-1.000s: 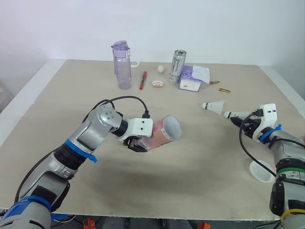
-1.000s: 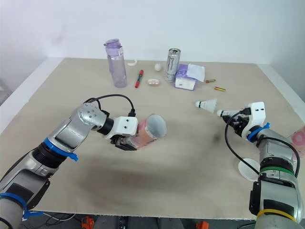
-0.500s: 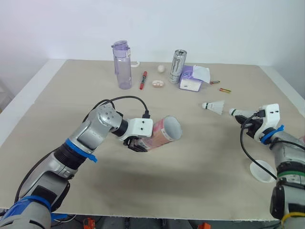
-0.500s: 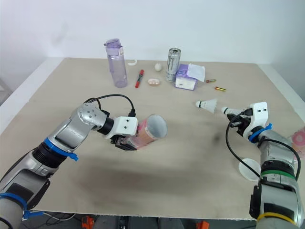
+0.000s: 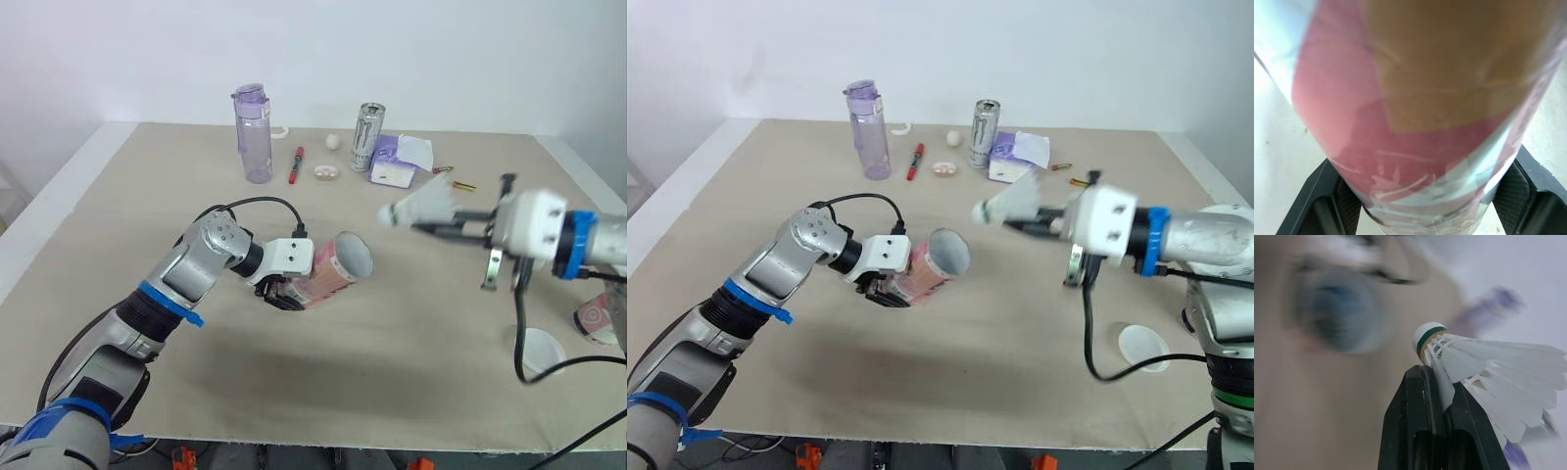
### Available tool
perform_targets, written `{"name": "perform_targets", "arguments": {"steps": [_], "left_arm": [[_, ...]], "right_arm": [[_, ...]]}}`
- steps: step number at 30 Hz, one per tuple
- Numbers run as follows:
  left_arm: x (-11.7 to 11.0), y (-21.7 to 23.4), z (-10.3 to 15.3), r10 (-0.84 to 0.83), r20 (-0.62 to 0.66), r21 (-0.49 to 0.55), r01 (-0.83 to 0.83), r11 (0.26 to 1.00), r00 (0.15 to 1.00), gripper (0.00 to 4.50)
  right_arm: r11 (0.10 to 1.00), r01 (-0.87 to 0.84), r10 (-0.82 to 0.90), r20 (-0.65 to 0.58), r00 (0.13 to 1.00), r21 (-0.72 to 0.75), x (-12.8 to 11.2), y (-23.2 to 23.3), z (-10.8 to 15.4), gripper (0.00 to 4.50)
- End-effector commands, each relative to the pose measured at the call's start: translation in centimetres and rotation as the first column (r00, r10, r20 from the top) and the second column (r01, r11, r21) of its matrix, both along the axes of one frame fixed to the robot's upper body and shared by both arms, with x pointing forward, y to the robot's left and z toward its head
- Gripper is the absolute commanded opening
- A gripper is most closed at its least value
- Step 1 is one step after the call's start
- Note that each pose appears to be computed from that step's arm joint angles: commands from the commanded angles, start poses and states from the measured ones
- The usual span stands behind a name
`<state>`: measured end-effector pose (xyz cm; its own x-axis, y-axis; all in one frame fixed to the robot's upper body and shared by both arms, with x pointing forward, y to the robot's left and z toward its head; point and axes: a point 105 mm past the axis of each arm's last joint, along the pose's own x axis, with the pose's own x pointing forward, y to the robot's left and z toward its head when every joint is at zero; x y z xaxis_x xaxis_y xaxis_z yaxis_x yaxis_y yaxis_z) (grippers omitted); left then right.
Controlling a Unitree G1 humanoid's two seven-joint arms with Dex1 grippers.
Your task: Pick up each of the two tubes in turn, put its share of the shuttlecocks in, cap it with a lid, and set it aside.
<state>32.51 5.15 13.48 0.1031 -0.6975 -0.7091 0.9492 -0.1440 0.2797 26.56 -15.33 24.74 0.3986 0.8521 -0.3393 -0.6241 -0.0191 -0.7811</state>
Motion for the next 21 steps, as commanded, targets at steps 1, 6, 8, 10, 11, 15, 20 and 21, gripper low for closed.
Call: {"name": "perform_targets", "arguments": {"steps": [1,6,8,10,11,15,20,21], "left_arm": [[0.1,0.0,-0.4,0.011,-0.022,0.018,-0.011,1.000,1.000,3.01],[0.1,-0.2,-0.2,0.010,-0.018,0.016,-0.010,1.000,1.000,3.01],[0.1,-0.3,-0.3,0.009,-0.014,0.018,-0.009,1.000,1.000,3.01],[0.0,-0.3,-0.3,0.010,-0.013,0.017,-0.009,1.000,1.000,3.01],[0.0,-0.3,-0.3,0.010,-0.012,0.017,-0.010,1.000,1.000,3.01],[0.0,-0.3,-0.4,0.014,-0.009,0.019,-0.014,1.000,1.000,3.01],[-0.1,-0.2,-0.5,0.019,-0.009,0.018,-0.018,1.000,1.000,3.01],[-0.2,-0.2,-0.5,0.020,-0.010,0.018,-0.019,1.000,1.000,3.01]], "right_arm": [[0.997,-0.043,0.047,0.063,0.997,-0.070,-0.4,0.5,0.8,0.10],[0.991,-0.097,0.104,0.080,0.991,-0.089,0.1,1.6,0.2,0.10],[0.986,-0.134,0.143,0.079,0.987,-0.101,0.1,2.2,-0.3,0.10],[0.981,-0.157,0.167,0.076,0.983,-0.113,0.1,2.6,-0.5,0.10],[0.978,-0.169,0.178,0.072,0.981,-0.124,0.1,2.8,-0.7,0.10],[0.970,-0.199,0.209,0.063,0.976,-0.139,0.2,3.3,-0.8,0.37],[0.977,-0.196,0.201,0.054,0.978,-0.085,0.2,3.2,0.2,2.26],[0.979,-0.190,0.194,0.050,0.980,-0.066,0.2,3.0,0.5,2.57]]}}
